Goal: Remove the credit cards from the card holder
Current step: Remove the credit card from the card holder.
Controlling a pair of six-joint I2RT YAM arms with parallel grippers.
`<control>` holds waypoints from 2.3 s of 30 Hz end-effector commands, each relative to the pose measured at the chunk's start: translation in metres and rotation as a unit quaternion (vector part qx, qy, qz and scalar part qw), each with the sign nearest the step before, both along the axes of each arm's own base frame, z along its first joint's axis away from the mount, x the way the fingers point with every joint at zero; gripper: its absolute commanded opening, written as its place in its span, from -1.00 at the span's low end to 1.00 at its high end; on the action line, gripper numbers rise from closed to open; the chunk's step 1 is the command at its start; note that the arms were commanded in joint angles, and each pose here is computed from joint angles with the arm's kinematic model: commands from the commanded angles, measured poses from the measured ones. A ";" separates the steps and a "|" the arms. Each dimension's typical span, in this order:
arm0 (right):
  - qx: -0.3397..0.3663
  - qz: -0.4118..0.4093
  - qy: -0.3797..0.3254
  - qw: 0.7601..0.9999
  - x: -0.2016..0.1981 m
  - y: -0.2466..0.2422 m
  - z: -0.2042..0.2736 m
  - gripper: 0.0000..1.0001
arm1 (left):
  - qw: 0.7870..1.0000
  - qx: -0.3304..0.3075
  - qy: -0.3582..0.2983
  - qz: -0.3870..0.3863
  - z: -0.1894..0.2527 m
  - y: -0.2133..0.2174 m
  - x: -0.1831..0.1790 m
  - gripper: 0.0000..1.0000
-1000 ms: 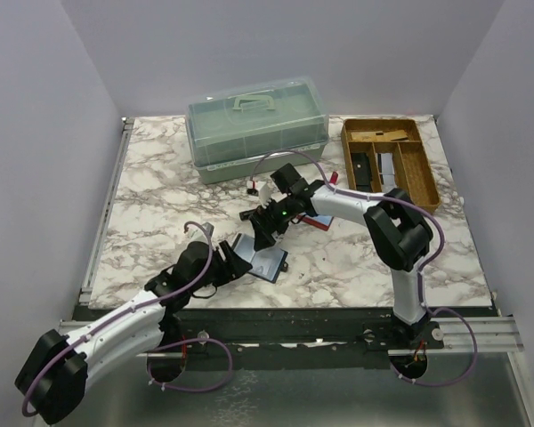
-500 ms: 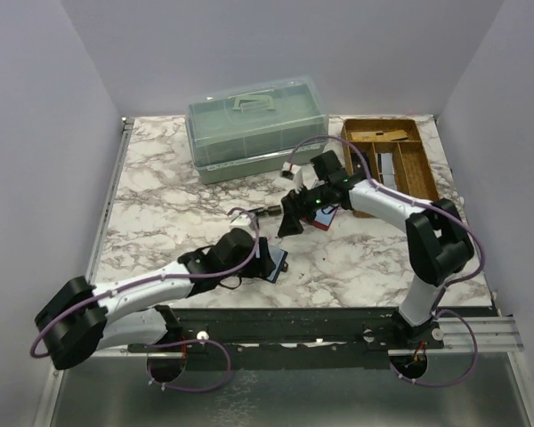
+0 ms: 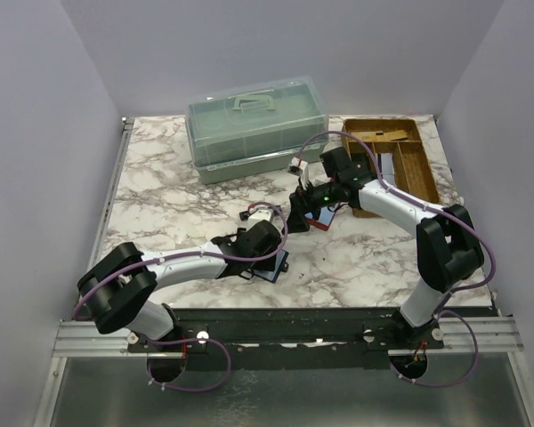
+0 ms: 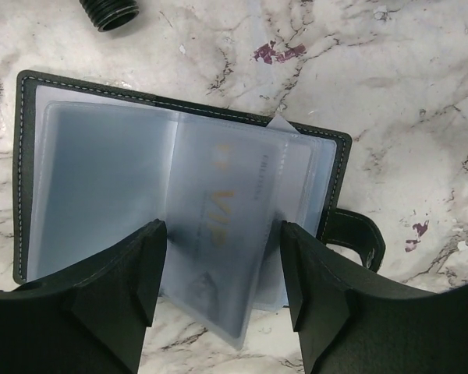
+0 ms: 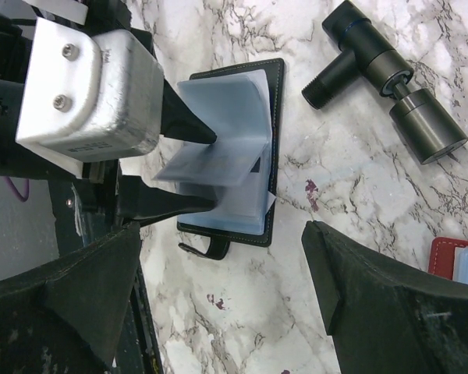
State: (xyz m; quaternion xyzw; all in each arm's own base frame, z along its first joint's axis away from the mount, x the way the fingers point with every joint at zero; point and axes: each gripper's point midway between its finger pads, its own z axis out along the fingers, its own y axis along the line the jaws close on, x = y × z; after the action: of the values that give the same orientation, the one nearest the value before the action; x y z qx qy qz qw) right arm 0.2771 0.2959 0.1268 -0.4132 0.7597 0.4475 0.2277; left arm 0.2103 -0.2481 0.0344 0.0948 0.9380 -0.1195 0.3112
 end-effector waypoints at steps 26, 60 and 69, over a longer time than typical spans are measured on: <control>0.026 0.040 0.033 0.998 -0.019 0.004 -0.005 0.84 | 0.977 -0.186 0.060 0.082 0.000 0.022 -0.005 -0.51; -0.156 0.016 0.065 0.985 -0.033 0.027 -0.122 0.10 | 0.961 -0.236 -0.043 0.140 0.050 0.069 0.008 -0.26; -0.199 0.016 0.049 0.979 -0.030 0.010 -0.136 0.10 | 0.974 -0.167 -0.032 0.148 0.009 0.077 0.022 -0.06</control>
State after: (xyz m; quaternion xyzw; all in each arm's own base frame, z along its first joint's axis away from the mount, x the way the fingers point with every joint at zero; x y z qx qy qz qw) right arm 0.2493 0.3398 0.0288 -0.4336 0.8000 0.3941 0.1293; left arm 0.2209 -0.1748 0.0471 -0.1176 0.8986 -0.2431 0.3458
